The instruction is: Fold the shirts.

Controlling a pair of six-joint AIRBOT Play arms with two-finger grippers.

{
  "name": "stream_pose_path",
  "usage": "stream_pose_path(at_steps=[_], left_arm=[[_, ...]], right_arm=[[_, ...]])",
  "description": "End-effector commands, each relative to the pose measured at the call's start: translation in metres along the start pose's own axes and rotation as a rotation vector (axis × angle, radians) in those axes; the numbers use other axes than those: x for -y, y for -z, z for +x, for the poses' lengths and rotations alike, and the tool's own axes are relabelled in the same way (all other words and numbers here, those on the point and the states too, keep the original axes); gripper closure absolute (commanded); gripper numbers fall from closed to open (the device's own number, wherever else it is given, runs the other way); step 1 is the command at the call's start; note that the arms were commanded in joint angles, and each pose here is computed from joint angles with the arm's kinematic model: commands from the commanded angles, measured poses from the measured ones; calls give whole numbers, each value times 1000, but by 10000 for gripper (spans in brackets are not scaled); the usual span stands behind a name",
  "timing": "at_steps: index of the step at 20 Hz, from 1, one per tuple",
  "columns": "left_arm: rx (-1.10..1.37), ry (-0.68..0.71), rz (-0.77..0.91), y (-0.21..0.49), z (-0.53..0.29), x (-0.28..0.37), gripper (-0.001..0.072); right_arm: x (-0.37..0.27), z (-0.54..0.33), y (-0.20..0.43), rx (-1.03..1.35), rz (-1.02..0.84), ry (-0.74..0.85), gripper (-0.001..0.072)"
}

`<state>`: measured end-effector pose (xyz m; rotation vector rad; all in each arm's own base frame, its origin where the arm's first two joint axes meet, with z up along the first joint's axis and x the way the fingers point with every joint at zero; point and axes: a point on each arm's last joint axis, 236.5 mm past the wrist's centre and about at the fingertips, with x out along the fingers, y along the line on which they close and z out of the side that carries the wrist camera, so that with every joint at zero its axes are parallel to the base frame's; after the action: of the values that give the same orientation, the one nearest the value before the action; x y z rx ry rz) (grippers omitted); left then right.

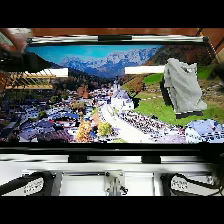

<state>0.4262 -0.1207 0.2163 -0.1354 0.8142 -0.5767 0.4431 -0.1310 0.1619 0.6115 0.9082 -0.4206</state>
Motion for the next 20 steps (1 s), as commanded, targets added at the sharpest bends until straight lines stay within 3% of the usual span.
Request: stream_pose_path(at_steps=[1, 3, 4, 5, 6, 11, 20], left_arm=[[-235, -245, 112, 45, 32, -48, 669], [-372, -342, 48, 75, 43, -62, 631], [-414, -365, 14, 85, 46, -63, 406], [-445, -374, -11, 93, 49, -63, 116], [-477, -385, -45, 101, 50, -64, 33], [-601, -402, -134, 140, 53, -65, 35], [-588, -374, -72, 169, 69, -46, 35]], right_arm=[[-109, -62, -12, 219, -225, -229, 57], [-145, -47, 55, 58, -360, -221, 57], [-149, -31, 94, -59, -440, -167, 57], [-150, -17, 129, -165, -516, -123, 57], [-153, -4, 159, -259, -587, -96, 57], [-177, 33, 213, -365, -699, -90, 57], [-194, 34, 212, -333, -688, -149, 57]])
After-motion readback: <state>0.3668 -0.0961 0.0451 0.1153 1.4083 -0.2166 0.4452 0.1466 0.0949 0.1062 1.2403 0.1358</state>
